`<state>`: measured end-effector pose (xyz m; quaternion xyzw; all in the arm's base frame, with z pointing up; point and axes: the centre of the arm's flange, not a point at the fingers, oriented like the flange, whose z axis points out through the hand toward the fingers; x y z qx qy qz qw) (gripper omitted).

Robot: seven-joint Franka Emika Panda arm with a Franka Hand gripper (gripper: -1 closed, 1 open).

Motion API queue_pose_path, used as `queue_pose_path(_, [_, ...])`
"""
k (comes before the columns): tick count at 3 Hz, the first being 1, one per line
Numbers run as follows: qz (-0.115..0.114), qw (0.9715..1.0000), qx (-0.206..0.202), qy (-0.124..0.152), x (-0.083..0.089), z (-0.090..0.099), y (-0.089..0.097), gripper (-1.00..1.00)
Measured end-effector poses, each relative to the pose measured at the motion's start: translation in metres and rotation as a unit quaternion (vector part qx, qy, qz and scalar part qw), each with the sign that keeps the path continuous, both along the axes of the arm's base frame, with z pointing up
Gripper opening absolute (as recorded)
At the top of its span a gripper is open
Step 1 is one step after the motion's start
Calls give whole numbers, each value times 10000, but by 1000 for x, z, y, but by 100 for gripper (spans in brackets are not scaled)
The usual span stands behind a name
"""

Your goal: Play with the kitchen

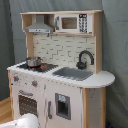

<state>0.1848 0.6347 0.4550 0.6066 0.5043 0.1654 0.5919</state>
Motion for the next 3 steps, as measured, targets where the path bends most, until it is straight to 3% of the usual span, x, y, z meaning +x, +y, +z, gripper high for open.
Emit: queue_pose_path(3, [522,9981,-288,-126,-7,-28,-34,100])
